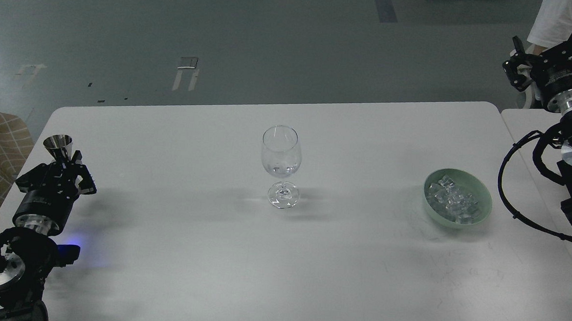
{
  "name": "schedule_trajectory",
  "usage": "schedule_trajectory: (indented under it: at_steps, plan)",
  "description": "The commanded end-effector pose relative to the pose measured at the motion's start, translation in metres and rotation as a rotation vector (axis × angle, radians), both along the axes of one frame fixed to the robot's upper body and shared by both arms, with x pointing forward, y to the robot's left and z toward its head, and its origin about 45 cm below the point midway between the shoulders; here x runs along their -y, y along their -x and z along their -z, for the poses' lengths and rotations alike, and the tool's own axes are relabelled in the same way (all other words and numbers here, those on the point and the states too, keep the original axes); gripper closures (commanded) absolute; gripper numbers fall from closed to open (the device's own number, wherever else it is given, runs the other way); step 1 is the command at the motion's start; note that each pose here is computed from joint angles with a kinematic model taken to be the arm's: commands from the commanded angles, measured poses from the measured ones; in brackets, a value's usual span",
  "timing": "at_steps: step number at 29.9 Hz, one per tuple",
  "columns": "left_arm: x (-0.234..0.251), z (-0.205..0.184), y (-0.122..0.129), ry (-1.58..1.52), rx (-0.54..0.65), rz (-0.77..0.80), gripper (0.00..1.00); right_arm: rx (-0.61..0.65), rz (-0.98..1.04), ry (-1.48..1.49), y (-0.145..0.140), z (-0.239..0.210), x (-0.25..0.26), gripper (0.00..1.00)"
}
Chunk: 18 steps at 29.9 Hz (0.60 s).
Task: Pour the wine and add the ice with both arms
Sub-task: 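Set the jigger down on the table and open the left gripper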
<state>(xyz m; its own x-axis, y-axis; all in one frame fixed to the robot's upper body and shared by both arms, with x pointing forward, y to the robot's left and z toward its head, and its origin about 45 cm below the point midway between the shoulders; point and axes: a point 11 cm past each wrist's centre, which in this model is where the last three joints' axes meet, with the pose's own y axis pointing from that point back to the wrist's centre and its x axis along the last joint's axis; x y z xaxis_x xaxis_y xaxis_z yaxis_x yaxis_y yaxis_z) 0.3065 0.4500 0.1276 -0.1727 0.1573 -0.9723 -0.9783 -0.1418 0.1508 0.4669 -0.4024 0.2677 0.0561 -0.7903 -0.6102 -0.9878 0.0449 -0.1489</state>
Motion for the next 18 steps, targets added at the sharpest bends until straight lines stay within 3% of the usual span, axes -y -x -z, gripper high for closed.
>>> schedule_trajectory:
  at_steps: [1,18]
  plan:
    - [-0.003,0.004,0.001,0.004,-0.030,-0.009,0.91,0.007,-0.013,-0.004,0.000,0.000,-0.006,0.00]
    - [-0.008,0.011,0.003,0.017,-0.032,-0.078,0.91,-0.003,-0.010,-0.012,-0.004,0.000,-0.014,0.00]
